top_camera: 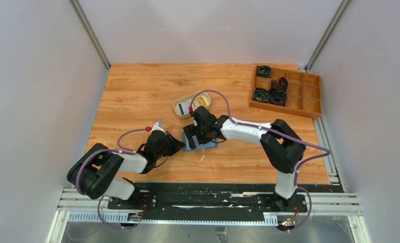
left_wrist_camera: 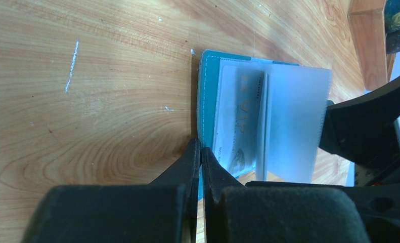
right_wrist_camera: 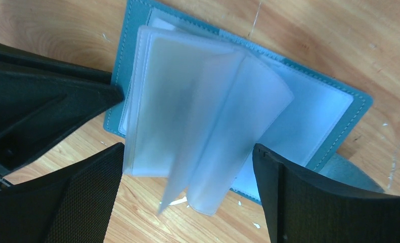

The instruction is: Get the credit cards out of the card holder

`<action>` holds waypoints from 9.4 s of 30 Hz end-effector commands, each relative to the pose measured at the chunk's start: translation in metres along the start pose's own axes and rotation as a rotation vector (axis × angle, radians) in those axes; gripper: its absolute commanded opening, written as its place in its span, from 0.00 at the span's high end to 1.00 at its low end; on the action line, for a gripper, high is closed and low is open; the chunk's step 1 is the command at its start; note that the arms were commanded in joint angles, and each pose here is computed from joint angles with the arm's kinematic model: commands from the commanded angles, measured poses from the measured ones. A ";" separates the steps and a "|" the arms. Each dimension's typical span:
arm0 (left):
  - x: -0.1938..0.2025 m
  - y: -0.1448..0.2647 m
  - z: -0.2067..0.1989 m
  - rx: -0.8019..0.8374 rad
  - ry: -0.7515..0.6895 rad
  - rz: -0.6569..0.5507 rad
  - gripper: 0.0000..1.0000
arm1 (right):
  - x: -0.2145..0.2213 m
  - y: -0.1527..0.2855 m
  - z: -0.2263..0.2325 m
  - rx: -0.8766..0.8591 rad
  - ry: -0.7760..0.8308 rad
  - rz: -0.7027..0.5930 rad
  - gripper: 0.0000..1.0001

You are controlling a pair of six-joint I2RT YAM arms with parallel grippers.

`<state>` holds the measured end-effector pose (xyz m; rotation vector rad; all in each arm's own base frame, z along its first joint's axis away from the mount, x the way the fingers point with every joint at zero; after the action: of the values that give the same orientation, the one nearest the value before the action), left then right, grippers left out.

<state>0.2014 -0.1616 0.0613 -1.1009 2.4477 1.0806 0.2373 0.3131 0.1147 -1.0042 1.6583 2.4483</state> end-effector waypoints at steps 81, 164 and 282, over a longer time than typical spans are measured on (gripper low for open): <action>0.025 0.004 0.030 -0.130 -0.048 0.127 1.00 | 0.001 -0.015 -0.002 0.274 0.123 0.058 0.12; 0.028 0.001 0.035 -0.156 -0.047 0.147 1.00 | -0.018 -0.004 -0.020 0.398 0.239 -0.030 0.00; 0.038 -0.002 0.044 -0.172 -0.049 0.192 1.00 | 0.013 -0.002 -0.061 0.391 0.223 -0.018 0.19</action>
<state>0.2078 -0.1735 0.0554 -1.0326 2.4857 1.0109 0.2668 0.2889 0.1043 -1.2385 1.8228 2.0670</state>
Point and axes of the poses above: each gripper's point midway between its finger pads, its own y axis back along the fingers, its own z axis along the line the jaws close on, x = y × z, the point moved 8 cm from there along y, back along the fingers, and after that the axes turned 4 degrees about -y, right-handed, at the moved point
